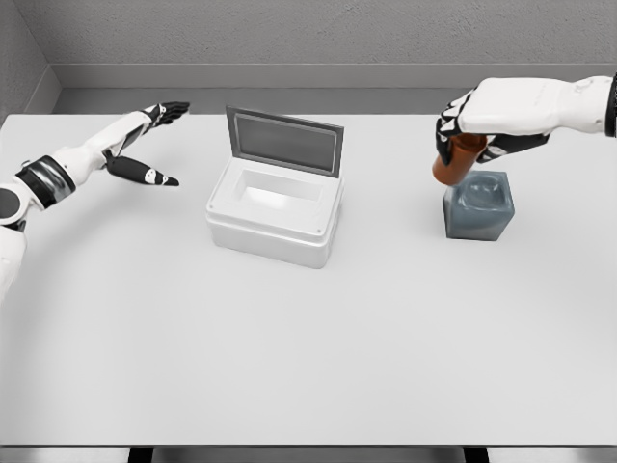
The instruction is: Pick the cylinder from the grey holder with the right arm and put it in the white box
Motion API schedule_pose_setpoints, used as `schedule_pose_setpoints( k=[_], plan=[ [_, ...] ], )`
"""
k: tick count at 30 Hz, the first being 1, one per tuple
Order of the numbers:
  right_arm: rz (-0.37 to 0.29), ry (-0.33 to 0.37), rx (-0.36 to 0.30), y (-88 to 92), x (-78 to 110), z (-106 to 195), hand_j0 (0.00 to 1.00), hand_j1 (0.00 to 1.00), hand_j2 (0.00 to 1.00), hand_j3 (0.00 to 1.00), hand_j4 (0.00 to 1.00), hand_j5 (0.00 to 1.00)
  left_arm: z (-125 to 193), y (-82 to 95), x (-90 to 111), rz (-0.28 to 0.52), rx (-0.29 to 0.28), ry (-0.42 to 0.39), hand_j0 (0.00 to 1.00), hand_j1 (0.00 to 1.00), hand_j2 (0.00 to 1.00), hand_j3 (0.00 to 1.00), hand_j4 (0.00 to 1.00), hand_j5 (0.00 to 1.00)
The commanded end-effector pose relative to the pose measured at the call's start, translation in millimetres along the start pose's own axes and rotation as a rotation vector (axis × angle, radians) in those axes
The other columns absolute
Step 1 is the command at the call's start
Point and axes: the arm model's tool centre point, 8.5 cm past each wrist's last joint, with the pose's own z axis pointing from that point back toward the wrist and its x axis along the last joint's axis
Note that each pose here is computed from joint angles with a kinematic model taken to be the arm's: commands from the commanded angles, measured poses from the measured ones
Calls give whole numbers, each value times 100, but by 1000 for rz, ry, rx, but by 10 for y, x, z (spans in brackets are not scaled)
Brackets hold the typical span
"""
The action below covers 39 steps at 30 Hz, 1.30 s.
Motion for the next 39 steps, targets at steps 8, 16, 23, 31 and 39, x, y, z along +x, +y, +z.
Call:
schedule_pose_setpoints(
  k=[8, 16, 23, 31, 39],
  plan=[
    [35, -112, -27, -187, 260, -376, 43, 43, 43, 43, 43, 43, -25, -2, 16, -3, -10, 0, 100, 100, 100, 100, 100, 100],
    [71, -156, -35, -313, 393, -497, 43, 43, 43, 43, 43, 43, -31, -10, 16, -5, -15, 2, 100, 100, 100, 100, 100, 100],
    [118, -228, -39, -427, 627, -660, 43, 43, 43, 43, 43, 43, -20, 2, 15, -8, -14, 3, 100, 100, 100, 100, 100, 100],
    [139, -279, -38, -473, 779, -800, 43, 43, 43, 43, 43, 43, -25, -8, 16, -15, -25, 6, 100, 100, 100, 100, 100, 100],
    [147, -304, -42, -537, 841, -933, 43, 43, 43, 43, 43, 43, -37, -8, 22, -42, -43, 18, 100, 100, 100, 100, 100, 100]
  ],
)
